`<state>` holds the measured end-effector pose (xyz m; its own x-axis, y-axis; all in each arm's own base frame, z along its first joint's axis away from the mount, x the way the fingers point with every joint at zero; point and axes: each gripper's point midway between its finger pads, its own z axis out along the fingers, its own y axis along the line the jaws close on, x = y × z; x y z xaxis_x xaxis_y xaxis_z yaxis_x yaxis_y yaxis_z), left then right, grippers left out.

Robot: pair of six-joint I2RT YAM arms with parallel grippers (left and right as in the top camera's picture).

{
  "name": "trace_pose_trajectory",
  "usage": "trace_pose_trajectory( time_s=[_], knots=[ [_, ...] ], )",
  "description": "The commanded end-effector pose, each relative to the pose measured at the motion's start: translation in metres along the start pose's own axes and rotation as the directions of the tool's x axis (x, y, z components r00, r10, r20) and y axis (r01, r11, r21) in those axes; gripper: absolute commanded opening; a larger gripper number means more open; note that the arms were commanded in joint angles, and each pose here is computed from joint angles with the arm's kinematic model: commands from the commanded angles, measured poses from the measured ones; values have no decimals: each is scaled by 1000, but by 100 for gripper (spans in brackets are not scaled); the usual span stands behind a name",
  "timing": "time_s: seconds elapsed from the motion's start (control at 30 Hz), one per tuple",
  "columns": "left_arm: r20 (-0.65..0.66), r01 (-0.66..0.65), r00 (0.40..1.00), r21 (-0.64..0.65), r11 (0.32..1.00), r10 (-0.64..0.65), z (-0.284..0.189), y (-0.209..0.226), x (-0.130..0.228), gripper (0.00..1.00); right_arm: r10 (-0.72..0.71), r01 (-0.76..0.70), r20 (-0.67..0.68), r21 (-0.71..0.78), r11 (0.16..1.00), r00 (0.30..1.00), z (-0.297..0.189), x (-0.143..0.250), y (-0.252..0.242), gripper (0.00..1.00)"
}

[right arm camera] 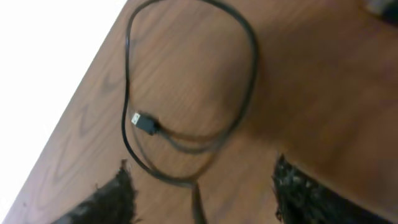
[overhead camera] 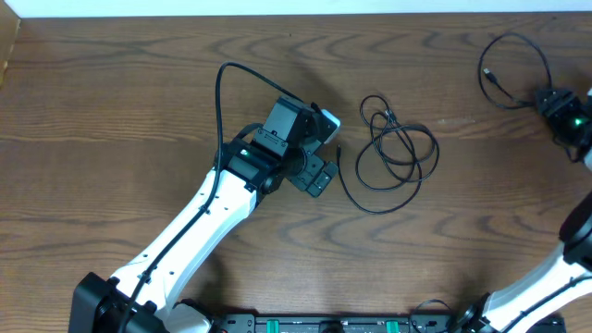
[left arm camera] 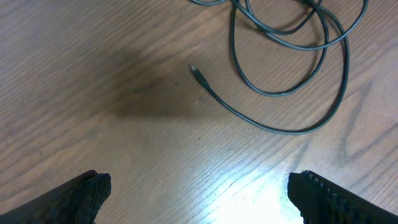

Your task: Untangle cables

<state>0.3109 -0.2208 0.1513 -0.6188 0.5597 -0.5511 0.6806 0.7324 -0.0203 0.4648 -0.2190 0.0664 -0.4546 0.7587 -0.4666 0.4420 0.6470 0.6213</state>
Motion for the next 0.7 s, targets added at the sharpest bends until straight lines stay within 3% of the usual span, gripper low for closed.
trace_pose_trajectory(
  time_s=[0.0,0.03,0.2,0.33,0.53,0.67],
  knots=[
    [7,-1,1000,-12,1000,1,-2,3,-4,98,81,-80,-12,93,993,997,-23,4,6,87],
    [7,-1,1000,-12,1000,1,-2,3,-4,98,142,-132,-65,131,982,988,-25,20,2,99],
    [7,-1,1000,-12,1000,1,-2,3,-4,98,269,-203,-168,330,922,948,-36,65,-26,99],
    [7,-1,1000,-12,1000,1,-2,3,-4,98,310,-221,-215,357,907,926,-41,81,-28,99],
    [7,-1,1000,-12,1000,1,-2,3,-4,98,325,-255,-257,271,928,910,-29,84,-19,99],
    [7,-1,1000,-12,1000,1,-2,3,-4,98,281,-281,-368,54,958,887,-12,93,9,99]
  ],
)
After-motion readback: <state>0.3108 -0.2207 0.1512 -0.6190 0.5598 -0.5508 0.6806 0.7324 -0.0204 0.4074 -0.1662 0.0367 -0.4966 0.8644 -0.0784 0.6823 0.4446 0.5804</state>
